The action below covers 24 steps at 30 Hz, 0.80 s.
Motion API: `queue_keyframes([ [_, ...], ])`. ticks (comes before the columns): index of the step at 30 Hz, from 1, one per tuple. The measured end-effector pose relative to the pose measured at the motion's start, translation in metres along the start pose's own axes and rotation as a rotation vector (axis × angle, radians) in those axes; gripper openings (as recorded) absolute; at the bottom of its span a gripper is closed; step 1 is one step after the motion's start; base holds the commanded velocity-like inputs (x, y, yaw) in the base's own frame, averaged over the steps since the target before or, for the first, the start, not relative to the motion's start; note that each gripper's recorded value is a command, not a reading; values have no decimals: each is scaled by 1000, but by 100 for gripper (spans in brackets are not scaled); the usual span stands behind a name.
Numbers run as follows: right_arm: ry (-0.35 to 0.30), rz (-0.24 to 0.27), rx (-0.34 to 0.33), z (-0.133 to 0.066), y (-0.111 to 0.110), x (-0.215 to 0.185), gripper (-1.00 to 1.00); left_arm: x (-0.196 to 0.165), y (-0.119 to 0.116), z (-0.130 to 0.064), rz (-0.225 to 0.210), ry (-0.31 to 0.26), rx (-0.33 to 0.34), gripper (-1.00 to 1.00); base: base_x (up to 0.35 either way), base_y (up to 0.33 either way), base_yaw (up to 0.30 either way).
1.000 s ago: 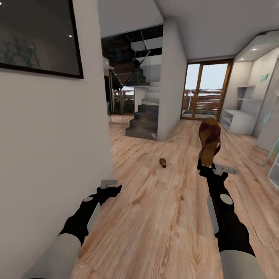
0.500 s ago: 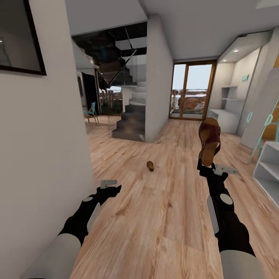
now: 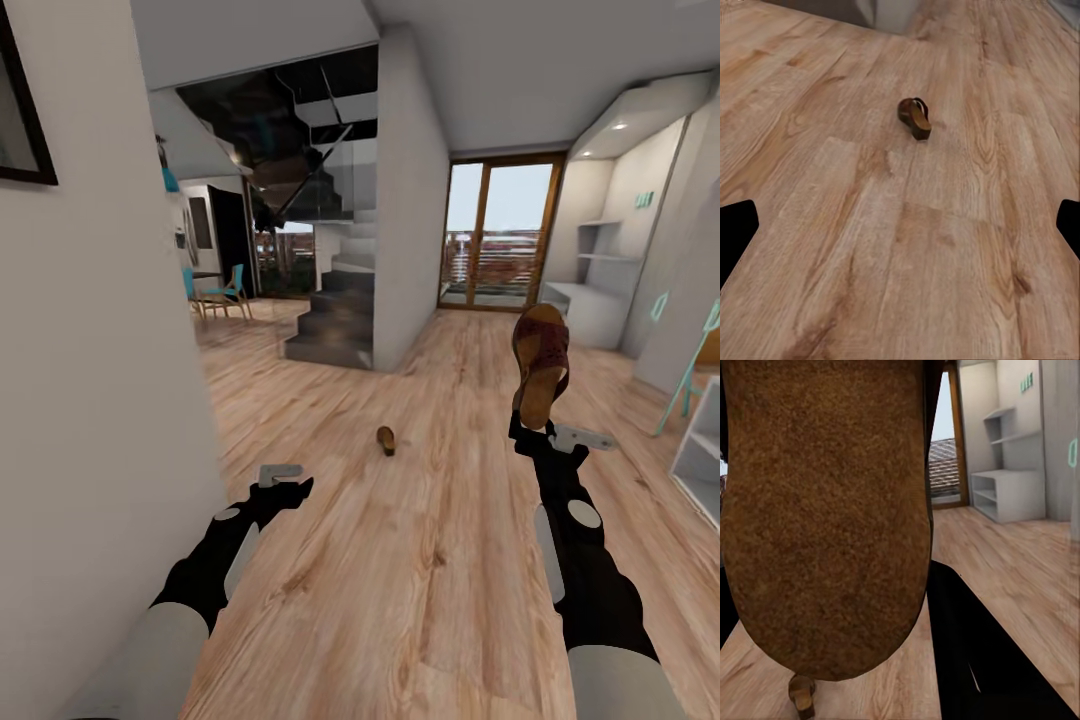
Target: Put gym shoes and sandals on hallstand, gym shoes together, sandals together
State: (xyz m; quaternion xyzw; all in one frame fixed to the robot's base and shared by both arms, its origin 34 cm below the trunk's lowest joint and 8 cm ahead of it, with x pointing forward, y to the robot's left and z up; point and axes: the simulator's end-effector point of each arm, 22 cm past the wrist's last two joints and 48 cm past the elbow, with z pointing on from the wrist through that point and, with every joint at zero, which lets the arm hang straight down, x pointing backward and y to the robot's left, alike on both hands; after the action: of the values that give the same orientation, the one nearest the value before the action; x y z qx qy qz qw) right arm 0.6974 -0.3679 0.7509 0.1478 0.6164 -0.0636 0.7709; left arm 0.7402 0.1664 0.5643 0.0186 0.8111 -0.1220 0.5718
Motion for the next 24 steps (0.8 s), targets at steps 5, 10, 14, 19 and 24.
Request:
queue_keyframes([
  [5,0,0,0,0,0,0,-100,0,0,0,0,0,0,100,347,-99,229],
  [10,0,0,0,0,0,0,-100,0,0,0,0,0,0,100,347,-130,120],
  [14,0,0,0,0,0,0,-100,0,0,0,0,0,0,100,347,-152,29],
  [19,0,0,0,0,0,0,-100,0,0,0,0,0,0,100,345,-168,8],
  [24,0,0,0,0,0,0,-100,0,0,0,0,0,0,100,340,-182,1],
])
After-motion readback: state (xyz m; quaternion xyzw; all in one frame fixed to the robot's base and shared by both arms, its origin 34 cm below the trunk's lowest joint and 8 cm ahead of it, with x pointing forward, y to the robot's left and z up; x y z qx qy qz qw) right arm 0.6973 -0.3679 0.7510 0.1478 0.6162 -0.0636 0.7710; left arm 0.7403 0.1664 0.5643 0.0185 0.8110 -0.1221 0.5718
